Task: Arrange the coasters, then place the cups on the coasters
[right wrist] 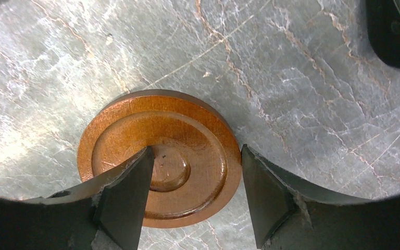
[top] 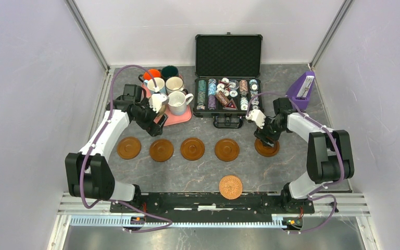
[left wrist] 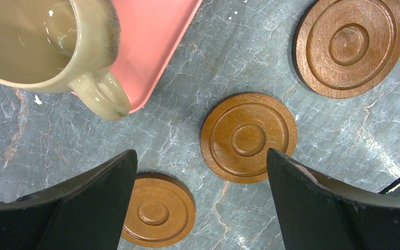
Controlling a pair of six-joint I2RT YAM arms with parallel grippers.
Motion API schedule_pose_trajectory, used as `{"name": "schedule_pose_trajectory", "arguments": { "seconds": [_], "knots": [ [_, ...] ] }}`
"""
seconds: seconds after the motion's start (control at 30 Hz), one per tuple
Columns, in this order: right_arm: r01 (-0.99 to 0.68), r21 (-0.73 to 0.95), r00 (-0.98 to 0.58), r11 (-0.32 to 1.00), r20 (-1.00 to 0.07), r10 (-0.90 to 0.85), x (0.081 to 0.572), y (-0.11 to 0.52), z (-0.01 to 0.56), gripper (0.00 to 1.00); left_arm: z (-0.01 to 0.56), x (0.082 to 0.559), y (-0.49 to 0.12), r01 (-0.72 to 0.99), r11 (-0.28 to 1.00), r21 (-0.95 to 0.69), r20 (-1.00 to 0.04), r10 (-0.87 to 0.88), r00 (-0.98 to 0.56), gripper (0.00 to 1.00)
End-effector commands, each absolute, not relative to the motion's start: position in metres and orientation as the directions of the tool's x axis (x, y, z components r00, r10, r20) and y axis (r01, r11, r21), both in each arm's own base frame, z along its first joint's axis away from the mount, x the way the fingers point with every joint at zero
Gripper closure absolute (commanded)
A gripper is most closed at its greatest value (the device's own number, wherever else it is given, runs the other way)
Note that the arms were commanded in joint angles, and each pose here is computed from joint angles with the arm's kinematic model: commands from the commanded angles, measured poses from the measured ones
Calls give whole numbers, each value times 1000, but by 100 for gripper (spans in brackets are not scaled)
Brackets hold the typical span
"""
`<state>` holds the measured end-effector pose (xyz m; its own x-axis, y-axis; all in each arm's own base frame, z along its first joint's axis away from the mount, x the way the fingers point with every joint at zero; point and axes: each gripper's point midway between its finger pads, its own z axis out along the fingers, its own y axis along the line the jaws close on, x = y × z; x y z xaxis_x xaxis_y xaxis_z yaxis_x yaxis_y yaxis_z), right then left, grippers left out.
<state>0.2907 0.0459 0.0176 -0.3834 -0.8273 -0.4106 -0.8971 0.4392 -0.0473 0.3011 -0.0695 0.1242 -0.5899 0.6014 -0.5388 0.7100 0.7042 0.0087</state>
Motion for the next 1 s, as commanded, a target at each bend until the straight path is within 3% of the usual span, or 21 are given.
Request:
{"name": "schedule_pose_trajectory", "arguments": {
  "seconds": [0.0,0.37,0.63,0.8,0.97],
  "knots": [
    [-903,37,-405,429,-411,-817,266,61,5,31,138,306,-72,685,729,24,-574,571,-587,0],
    [-918,42,-373,395,-434,-820,260,79,12,31,136,304,-73,687,727,16,-571,570,-590,0],
    [-913,8,-367,408,-453,-812,271,82,35,21,136,304,-71,684,729,26,-568,574,-590,0],
    [-915,-28,-332,403,-514,-791,281,91,70,17,135,302,-71,688,725,27,-567,578,-587,0],
    [-943,0,-277,334,-559,-782,259,114,76,19,134,301,-72,692,722,25,-567,580,-585,0]
  ]
}}
